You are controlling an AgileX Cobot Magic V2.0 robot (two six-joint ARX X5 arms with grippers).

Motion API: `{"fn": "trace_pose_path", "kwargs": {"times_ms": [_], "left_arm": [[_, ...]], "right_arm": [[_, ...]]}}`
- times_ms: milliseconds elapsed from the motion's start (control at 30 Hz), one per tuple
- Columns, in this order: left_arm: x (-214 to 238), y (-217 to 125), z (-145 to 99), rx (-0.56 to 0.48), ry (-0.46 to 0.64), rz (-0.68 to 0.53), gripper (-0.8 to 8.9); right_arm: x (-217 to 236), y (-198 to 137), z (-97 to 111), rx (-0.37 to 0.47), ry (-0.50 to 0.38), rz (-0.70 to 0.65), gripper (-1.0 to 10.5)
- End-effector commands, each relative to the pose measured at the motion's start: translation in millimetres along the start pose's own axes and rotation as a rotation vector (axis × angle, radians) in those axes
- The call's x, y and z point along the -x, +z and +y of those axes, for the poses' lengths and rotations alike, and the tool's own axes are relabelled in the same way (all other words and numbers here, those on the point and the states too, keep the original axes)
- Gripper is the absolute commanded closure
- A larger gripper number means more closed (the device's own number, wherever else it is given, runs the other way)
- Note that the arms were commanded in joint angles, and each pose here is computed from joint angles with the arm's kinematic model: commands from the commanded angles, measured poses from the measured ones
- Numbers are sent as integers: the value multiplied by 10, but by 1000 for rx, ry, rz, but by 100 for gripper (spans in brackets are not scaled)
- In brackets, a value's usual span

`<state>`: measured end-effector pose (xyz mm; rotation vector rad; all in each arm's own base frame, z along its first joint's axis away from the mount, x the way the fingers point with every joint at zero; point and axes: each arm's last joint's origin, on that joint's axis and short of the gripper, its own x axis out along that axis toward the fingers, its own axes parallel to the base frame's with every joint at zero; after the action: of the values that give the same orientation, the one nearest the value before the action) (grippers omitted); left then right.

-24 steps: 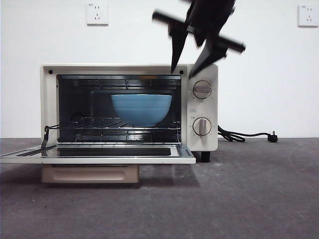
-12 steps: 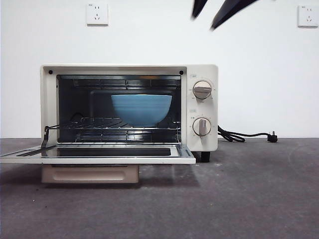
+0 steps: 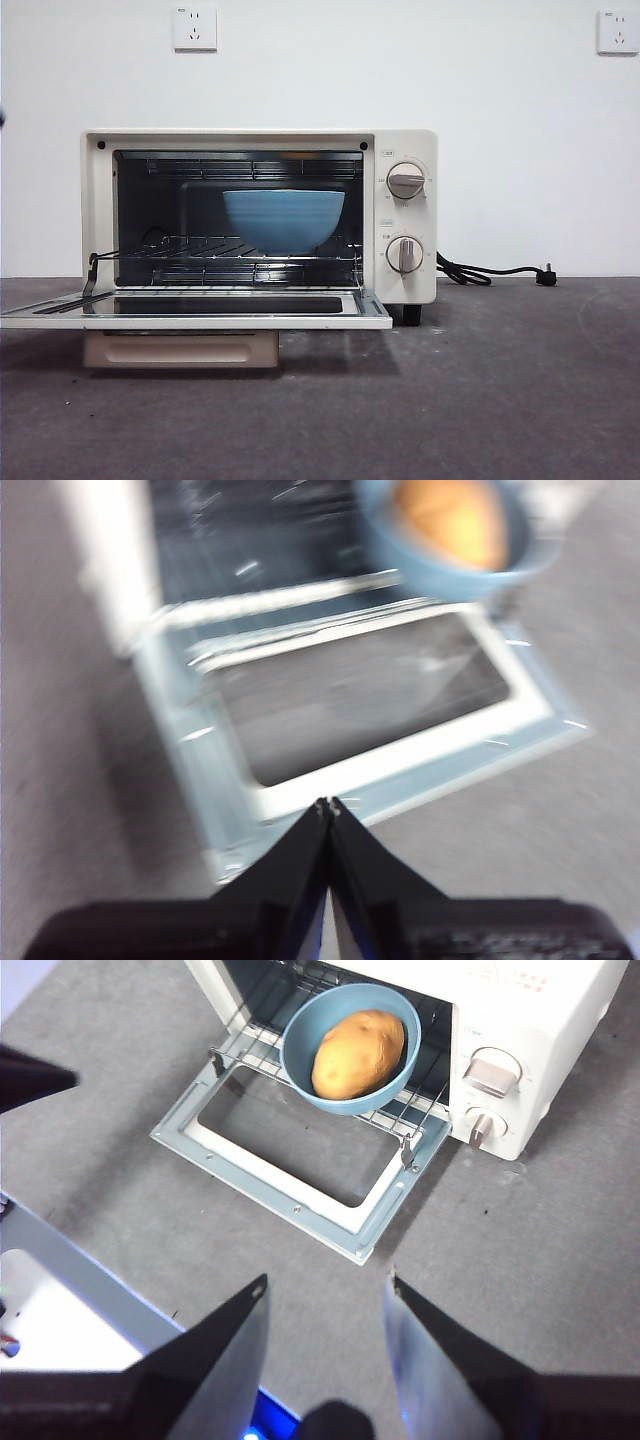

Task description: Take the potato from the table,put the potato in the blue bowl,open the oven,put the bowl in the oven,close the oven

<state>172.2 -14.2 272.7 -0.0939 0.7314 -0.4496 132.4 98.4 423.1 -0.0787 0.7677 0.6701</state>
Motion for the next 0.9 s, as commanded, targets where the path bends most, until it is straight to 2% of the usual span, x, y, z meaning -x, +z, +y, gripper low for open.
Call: {"fn": "trace_pose_path", "kwargs": {"times_ms": [33, 133, 400, 900], "left_arm": [[-154, -67, 231, 71, -7, -10, 822], [-318, -98, 447, 162, -25, -10, 822], [-748, -221, 861, 279, -8, 88, 822], [-1200, -449, 1027, 343, -95, 213, 822]], "right_arm": [[175, -80, 19, 14, 7, -34, 757], [357, -169, 32, 11, 12, -80, 757], [626, -317, 51, 1, 23, -158, 757], [625, -323, 50, -5, 22, -152, 757]]}}
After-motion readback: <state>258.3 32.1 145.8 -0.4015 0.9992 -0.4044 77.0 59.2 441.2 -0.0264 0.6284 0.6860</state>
